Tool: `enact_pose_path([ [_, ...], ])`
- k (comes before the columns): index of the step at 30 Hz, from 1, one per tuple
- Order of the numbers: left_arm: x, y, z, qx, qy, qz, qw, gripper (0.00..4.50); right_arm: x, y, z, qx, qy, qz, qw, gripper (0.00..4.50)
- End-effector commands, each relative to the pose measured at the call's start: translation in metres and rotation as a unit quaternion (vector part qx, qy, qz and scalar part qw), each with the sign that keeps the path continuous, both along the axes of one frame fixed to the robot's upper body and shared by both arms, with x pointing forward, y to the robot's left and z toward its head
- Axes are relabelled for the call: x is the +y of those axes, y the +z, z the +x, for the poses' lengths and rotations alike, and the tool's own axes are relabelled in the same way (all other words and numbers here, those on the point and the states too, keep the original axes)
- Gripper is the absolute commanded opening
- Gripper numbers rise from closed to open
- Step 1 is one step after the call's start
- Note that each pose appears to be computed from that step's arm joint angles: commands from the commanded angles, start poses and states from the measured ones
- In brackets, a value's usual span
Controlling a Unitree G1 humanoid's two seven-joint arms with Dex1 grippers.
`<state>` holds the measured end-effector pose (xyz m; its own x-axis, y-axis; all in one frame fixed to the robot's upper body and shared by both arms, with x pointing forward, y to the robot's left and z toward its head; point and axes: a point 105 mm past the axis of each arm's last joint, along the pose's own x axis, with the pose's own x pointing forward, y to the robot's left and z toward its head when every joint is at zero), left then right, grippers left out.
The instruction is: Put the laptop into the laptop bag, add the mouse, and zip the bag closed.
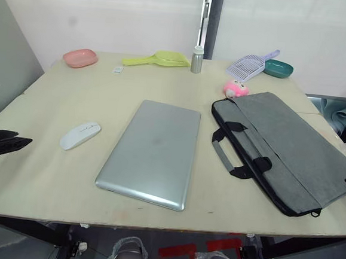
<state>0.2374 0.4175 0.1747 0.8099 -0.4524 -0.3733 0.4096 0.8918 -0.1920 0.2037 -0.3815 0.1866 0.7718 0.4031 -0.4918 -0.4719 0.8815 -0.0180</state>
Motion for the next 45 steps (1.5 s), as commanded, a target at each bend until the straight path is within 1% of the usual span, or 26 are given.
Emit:
enact_pose_path([
  [1,-0.001,0.009,0.001,-0.015,-0.008,0.007,1.000,4.47,0.002,0.007,0.002,-0.018,0.008,0.003,1.000,4.50],
  [5,0.000,0.006,-0.001,-0.015,-0.006,0.010,1.000,4.47,0.000,0.005,0.003,-0.015,0.007,0.004,1.000,4.50],
  [17,0.006,0.007,-0.005,-0.008,0.002,0.016,1.000,4.47,-0.008,0.003,0.001,-0.011,-0.003,0.000,1.000,4.50],
  [24,0.003,0.009,-0.001,-0.015,-0.010,0.022,1.000,4.47,-0.003,-0.001,0.004,-0.013,0.003,0.007,1.000,4.50],
  [26,-0.001,0.008,0.002,-0.017,-0.017,0.024,0.999,4.47,0.002,-0.002,0.006,-0.016,0.010,0.013,1.000,4.50],
  [29,-0.010,0.015,0.012,-0.039,-0.032,0.017,0.999,4.47,0.012,0.003,0.013,-0.034,0.022,0.023,0.999,4.50],
  [32,-0.027,0.027,0.028,-0.080,-0.048,-0.007,0.996,4.47,0.032,0.008,0.021,-0.046,0.049,0.033,0.997,4.50],
  [34,-0.043,0.031,0.037,-0.094,-0.068,-0.034,0.993,4.47,0.045,0.008,0.026,-0.046,0.065,0.028,0.996,4.50],
  [37,-0.066,0.024,0.049,-0.099,-0.099,-0.053,0.989,4.47,0.073,0.012,0.040,-0.067,0.095,0.038,0.992,4.50],
  [39,-0.079,0.019,0.056,-0.102,-0.123,-0.060,0.985,4.47,0.093,0.016,0.055,-0.092,0.107,0.046,0.989,4.50],
  [40,-0.083,0.015,0.063,-0.088,-0.120,-0.075,0.986,4.50,0.104,0.017,0.063,-0.101,0.111,0.052,0.987,3.99],
  [41,-0.088,0.012,0.071,-0.068,-0.110,-0.102,0.986,4.50,0.117,0.016,0.069,-0.107,0.123,0.053,0.985,3.73],
  [42,-0.093,0.011,0.082,-0.051,-0.095,-0.131,0.985,4.50,0.132,0.014,0.075,-0.110,0.139,0.053,0.983,3.33],
  [44,-0.102,0.011,0.096,-0.026,-0.082,-0.170,0.982,4.50,0.158,0.009,0.081,-0.108,0.172,0.052,0.978,2.63],
  [45,-0.111,0.008,0.100,-0.001,-0.091,-0.182,0.979,4.50,0.172,0.007,0.083,-0.108,0.191,0.050,0.974,2.31],
])
